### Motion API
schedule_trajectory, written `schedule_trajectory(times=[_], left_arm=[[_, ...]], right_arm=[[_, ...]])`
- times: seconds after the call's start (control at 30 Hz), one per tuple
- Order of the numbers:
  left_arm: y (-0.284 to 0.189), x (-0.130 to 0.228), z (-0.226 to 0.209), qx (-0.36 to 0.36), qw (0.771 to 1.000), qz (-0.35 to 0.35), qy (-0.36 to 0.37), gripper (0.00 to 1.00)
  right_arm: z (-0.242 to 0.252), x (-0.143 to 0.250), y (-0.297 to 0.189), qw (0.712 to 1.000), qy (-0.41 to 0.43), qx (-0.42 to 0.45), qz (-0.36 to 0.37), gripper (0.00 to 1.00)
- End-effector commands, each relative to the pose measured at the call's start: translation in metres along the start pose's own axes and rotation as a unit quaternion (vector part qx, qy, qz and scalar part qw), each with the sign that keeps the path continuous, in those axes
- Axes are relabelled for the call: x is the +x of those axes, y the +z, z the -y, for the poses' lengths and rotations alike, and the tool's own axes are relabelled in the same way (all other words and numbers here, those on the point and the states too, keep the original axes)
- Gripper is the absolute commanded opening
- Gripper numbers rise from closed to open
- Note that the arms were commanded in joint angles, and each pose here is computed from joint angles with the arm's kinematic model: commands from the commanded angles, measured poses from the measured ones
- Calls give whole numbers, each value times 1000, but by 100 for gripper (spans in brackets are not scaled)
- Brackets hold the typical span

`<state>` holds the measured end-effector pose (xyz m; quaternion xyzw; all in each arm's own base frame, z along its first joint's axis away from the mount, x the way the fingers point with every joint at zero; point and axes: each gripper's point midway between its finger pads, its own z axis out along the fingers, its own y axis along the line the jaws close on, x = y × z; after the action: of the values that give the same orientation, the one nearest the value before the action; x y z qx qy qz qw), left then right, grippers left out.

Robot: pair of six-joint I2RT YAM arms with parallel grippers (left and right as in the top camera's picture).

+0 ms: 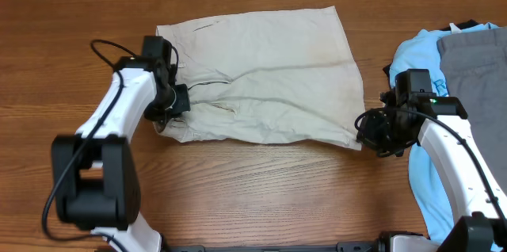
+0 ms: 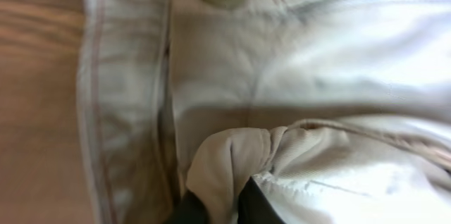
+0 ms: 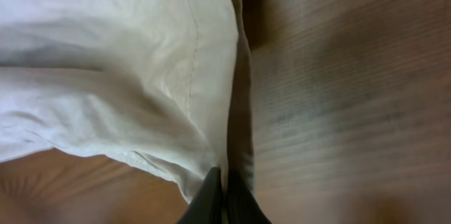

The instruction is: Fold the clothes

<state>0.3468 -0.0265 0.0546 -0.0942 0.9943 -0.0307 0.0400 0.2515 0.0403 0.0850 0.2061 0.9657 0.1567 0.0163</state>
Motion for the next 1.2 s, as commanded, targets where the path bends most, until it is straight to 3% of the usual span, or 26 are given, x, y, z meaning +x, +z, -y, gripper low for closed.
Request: schedule_trajectory(times=[0.0, 0.07, 0.33, 0.53, 0.57, 0.6, 0.63, 0.8, 1.07, 1.17], left_arm=[[-36, 2, 2, 7, 1000, 22, -17, 21], [-35, 15, -2, 0, 1000, -5, -18, 27], [-24, 69, -16, -29, 993, -107, -42, 30], [-29, 90, -21, -43, 987, -149, -44, 40], [-30, 92, -22, -44, 986, -154, -44, 45], [-31, 95, -22, -46, 985, -160, -44, 56], [-32, 98, -23, -47, 984, -165, -45, 67], [-42, 104, -24, -51, 981, -184, -38, 88], [-93, 81, -13, -29, 989, -141, -37, 92], [-105, 66, 2, 14, 995, -97, -33, 89]], right_arm=[[0, 4, -11, 1000, -2, 2, 0, 4], [4, 12, -7, 1000, 7, 9, -14, 4], [35, 46, 4, 992, 79, 73, -68, 4], [40, 59, 1, 985, 115, 90, -90, 4], [41, 61, 1, 984, 120, 93, -94, 5], [41, 63, 0, 983, 122, 94, -98, 20], [42, 64, 0, 983, 123, 96, -101, 42], [37, 63, -7, 983, 119, 89, -104, 69], [4, 49, -42, 994, 38, 32, -93, 73], [-7, 48, -41, 995, 15, 1, -96, 62]])
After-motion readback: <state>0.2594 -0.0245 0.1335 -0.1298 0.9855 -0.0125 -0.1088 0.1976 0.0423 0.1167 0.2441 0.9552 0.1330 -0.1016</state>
